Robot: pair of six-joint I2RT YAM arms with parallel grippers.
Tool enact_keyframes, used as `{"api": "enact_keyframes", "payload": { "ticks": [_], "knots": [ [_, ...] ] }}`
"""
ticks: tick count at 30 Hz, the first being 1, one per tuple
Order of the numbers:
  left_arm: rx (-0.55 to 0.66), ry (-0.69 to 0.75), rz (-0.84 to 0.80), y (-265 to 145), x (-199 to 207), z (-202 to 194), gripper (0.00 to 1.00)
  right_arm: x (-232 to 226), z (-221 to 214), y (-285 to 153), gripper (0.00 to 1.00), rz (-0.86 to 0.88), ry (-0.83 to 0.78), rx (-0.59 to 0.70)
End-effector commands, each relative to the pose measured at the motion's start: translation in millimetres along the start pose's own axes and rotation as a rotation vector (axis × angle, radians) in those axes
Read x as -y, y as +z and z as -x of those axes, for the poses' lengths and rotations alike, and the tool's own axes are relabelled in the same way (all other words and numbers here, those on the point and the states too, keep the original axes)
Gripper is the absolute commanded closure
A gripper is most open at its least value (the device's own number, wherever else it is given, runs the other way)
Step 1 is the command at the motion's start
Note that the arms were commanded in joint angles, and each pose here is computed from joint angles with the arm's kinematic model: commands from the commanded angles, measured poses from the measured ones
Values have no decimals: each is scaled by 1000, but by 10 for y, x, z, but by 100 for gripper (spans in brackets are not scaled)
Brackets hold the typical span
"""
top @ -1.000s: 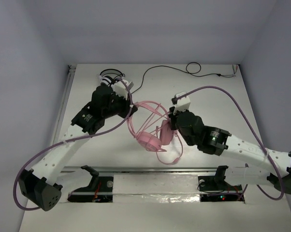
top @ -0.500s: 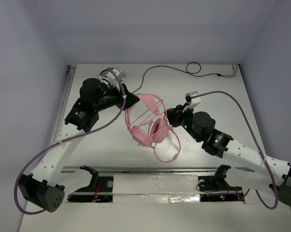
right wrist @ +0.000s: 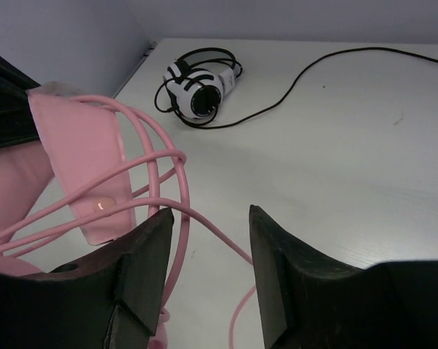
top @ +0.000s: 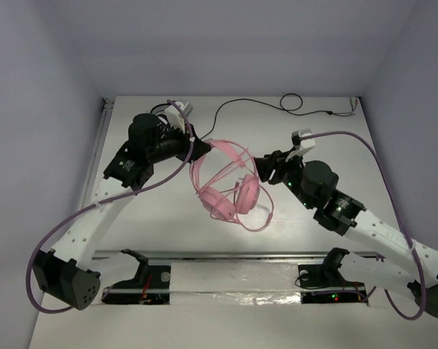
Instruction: Wrap the headphones
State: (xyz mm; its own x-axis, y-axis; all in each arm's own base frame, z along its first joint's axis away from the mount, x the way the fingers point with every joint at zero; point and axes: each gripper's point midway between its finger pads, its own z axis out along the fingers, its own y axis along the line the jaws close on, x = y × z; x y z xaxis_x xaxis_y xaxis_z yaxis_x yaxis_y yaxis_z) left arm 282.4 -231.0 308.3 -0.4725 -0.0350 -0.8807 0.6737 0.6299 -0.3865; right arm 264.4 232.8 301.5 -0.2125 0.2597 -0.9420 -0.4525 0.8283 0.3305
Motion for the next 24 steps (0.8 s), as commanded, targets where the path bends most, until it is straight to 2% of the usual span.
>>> {"api": "enact_keyframes", "payload": {
  "ticks": [1, 4, 8, 9, 10, 11, 12, 13, 18, 20, 21, 23, 24],
  "knots": [
    [82, -13, -58, -35, 200, 310, 100, -100, 299, -129, 47, 33, -1, 14],
    [79, -26, -69, -21, 194, 314, 100, -74, 358, -227, 41, 22, -14, 0],
    [84, -65, -119, -21, 235, 329, 100, 42, 571, -462, 40, -15, 29, 86],
    [104, -69, -126, -39, 211, 388, 100, 62, 560, -491, 42, -17, 40, 93],
    [101, -81, -155, -50, 242, 383, 100, 81, 592, -532, 46, -21, 52, 110],
    [108, -107, -173, -73, 261, 415, 100, 95, 620, -564, 55, -25, 75, 128],
    [114, -116, -202, -112, 278, 449, 100, 158, 604, -604, 84, -45, 86, 143],
    [132, -114, -230, -132, 337, 503, 100, 180, 574, -603, 99, -51, 97, 147],
    [192, -152, -288, -254, 503, 750, 100, 183, 161, -385, 100, -43, 152, 94],
    [205, -153, -304, -293, 562, 829, 100, 199, -41, -264, 95, -43, 174, 82],
    [210, -153, -301, -304, 569, 855, 100, 220, -101, -236, 80, -52, 180, 77],
    [217, -153, -311, -335, 614, 918, 100, 255, -296, -168, 60, -61, 180, 45],
    [217, -153, -313, -345, 625, 930, 100, 268, -357, -150, 47, -64, 181, 36]
  ]
}}
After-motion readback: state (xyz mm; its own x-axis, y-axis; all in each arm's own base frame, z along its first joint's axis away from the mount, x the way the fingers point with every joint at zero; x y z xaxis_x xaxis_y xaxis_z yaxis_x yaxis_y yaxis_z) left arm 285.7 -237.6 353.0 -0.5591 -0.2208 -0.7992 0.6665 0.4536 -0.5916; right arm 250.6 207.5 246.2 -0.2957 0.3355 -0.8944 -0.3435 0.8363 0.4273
